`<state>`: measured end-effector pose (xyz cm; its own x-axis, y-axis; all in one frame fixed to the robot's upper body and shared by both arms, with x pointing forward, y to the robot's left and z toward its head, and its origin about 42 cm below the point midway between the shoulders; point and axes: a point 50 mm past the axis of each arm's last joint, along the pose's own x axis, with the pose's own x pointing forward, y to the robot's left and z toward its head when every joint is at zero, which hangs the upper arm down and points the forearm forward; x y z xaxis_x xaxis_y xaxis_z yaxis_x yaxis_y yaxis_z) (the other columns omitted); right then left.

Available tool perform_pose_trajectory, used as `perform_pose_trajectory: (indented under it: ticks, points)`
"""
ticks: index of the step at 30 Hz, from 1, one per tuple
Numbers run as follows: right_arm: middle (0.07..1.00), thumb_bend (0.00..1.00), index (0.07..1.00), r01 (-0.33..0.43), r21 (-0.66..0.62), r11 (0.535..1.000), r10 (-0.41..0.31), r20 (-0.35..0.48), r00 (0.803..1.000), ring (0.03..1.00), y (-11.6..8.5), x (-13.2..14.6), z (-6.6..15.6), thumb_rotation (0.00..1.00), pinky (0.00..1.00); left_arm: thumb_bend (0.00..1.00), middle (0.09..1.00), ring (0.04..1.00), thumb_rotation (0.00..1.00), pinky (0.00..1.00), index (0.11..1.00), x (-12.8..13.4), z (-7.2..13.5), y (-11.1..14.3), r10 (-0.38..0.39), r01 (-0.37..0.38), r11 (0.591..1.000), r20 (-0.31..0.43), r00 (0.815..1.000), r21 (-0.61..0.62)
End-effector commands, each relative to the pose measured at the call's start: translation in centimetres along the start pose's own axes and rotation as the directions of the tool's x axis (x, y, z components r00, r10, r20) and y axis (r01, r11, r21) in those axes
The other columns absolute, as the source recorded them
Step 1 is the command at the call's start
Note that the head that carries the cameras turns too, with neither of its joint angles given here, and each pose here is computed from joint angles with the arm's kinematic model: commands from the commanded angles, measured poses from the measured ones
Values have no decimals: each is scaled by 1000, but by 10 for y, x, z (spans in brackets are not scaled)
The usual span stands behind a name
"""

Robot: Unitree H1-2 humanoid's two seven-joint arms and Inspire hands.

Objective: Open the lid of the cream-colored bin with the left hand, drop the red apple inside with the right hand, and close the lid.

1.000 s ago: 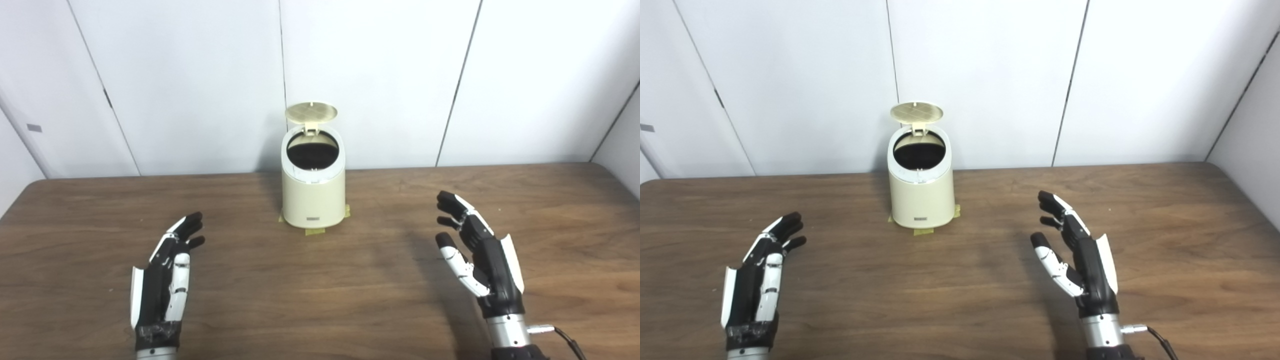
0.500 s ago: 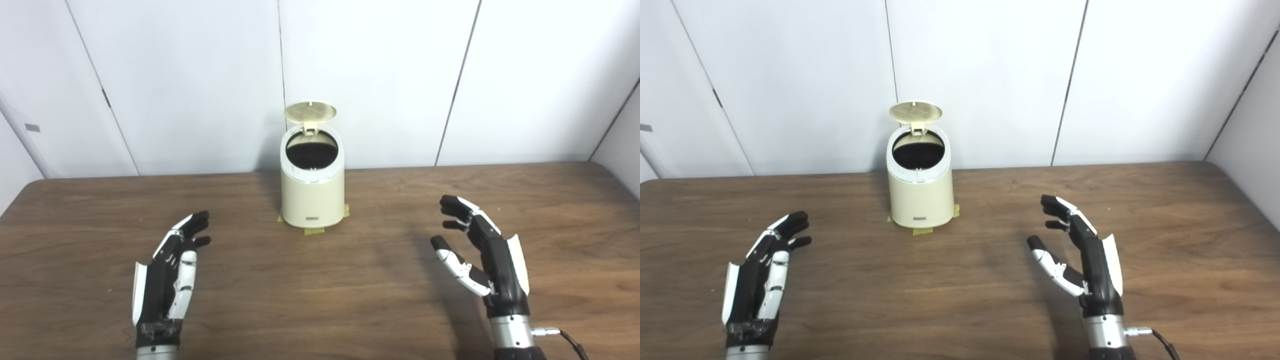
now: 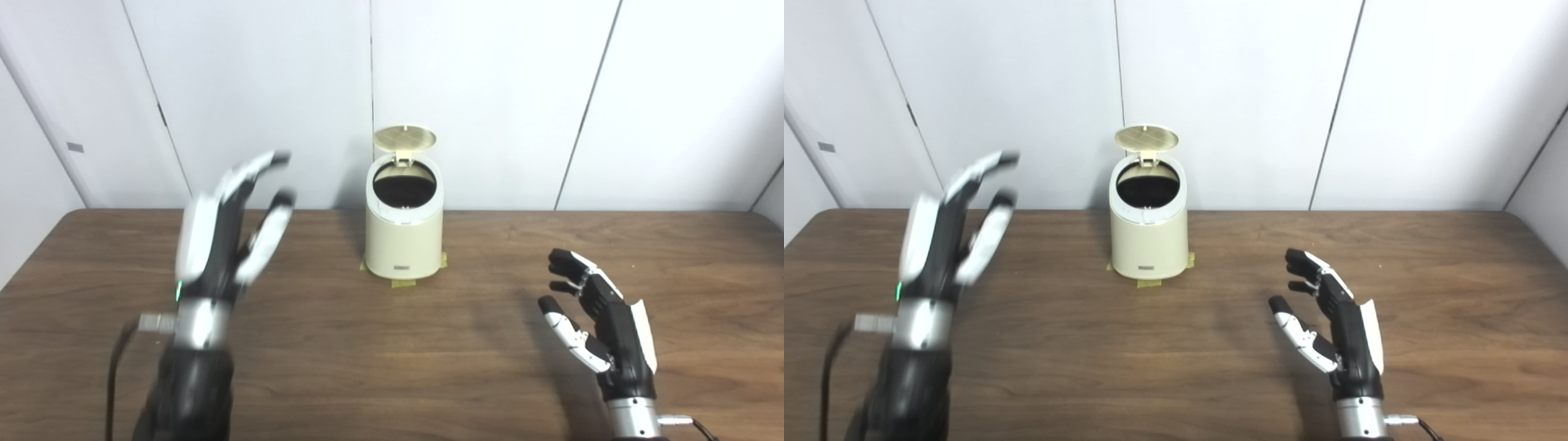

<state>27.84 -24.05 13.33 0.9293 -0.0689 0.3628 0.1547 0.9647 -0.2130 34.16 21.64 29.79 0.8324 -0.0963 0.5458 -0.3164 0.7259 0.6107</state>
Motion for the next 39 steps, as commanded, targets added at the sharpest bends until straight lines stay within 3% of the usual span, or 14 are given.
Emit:
perform_pose_trajectory:
  ticks: [1,8,14,21,31,39]
  points:
    - [787,230,762,1,-25,1000,-1,4,1000,777,2,-3,-1,370,683,640,853,945,1000,1000,822,21,16,9,-10,9,999,35,999,42]
    - [781,232,757,7,-41,999,-8,-4,1000,772,2,-4,1,337,673,860,922,1000,1000,1000,880,75,52,12,-105,90,980,75,992,178]
    - [784,225,762,3,-47,999,-3,-1,1000,775,3,-3,1,372,678,870,909,1000,1000,1000,869,107,66,3,-144,116,962,101,984,248]
    - [799,227,773,3,-26,1000,-3,-5,1000,791,4,0,-2,385,695,904,897,995,1000,1000,875,140,71,-18,-251,214,905,54,967,368]
    - [784,221,767,-3,-56,998,2,-10,1000,774,6,2,-5,418,671,988,895,1000,969,1000,869,165,75,-39,-324,293,829,-19,946,477]
    - [785,232,769,0,-57,998,-2,-37,999,769,10,1,-5,428,674,1000,892,1000,974,1000,860,157,63,-60,-358,345,794,-73,931,501]
